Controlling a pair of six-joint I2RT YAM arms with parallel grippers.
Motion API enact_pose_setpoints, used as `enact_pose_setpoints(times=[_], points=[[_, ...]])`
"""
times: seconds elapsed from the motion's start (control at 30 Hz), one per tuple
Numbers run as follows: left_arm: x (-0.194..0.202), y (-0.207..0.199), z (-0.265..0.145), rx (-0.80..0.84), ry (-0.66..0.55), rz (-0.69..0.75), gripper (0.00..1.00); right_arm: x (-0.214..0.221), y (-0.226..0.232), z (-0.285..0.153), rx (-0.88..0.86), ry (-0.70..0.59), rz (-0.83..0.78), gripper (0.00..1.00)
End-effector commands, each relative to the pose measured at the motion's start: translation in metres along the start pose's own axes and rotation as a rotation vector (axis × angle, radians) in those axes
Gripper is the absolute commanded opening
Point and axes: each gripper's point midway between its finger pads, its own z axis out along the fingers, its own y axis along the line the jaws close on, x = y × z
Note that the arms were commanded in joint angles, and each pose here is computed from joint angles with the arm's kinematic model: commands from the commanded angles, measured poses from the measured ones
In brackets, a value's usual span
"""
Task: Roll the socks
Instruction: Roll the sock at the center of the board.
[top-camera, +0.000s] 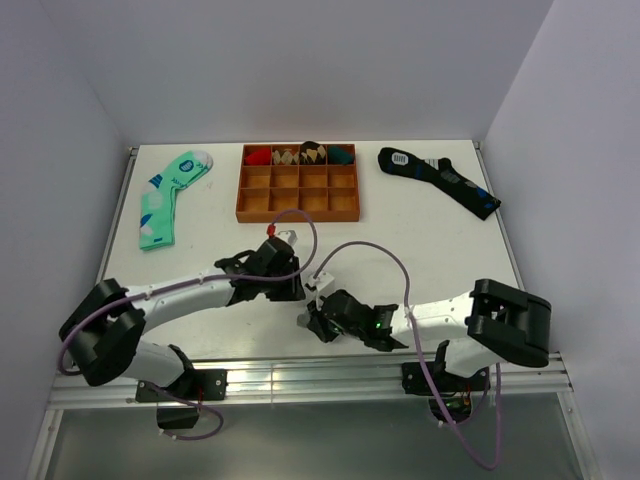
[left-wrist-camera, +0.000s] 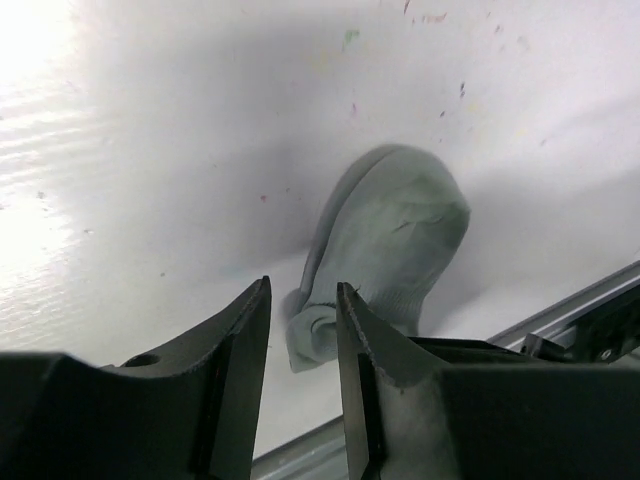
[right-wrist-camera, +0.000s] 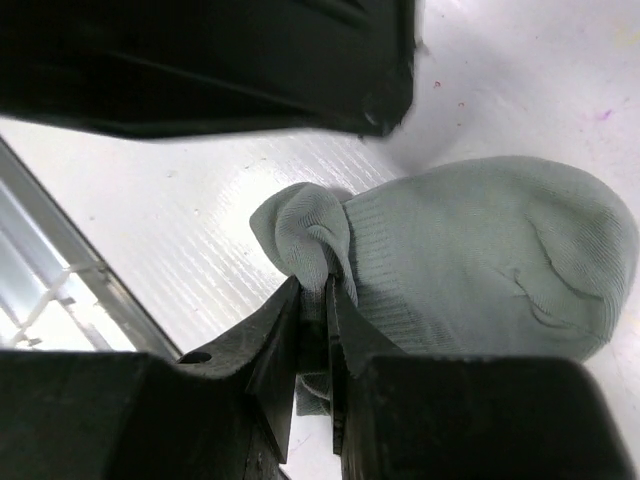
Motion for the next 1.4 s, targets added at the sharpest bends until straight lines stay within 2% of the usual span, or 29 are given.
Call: enact_pose_setpoints(times=[0.0, 0.23, 0.37, 0.5, 0.87, 1.13, 1.37], points=[[-0.025, -0.006, -0.010, 0.040, -0.162, -0.050, 0.38, 0.005, 0.006, -0.006, -0.103, 0.064, 0.089, 0.21], [-0.022, 0.009, -0.024, 0.072, -0.302, -0.085, 0.38, 0.005, 0.014, -0.015, -0.245, 0.164, 0.197, 0.17], [-0.019, 0.002, -0.031, 0.095, -0.367, -0.068, 0.39, 0.002, 0.018, -0.024, -0.330, 0.199, 0.270, 0.17], [-0.016, -0.004, -0.031, 0.122, -0.421, -0.061, 0.39, 0.005, 0.008, -0.027, -0.341, 0.241, 0.360, 0.15], [0.003, -0.013, -0.023, 0.129, -0.464, 0.047, 0.39, 0.032, -0.017, -0.028, -0.279, 0.345, 0.523, 0.12], [0.017, -0.025, -0.017, 0.145, -0.479, 0.165, 0.38, 0.038, -0.020, -0.028, -0.325, 0.364, 0.628, 0.13], [0.033, -0.026, -0.015, 0.232, -0.496, 0.227, 0.40, 0.045, -0.020, -0.027, -0.354, 0.404, 0.683, 0.13]])
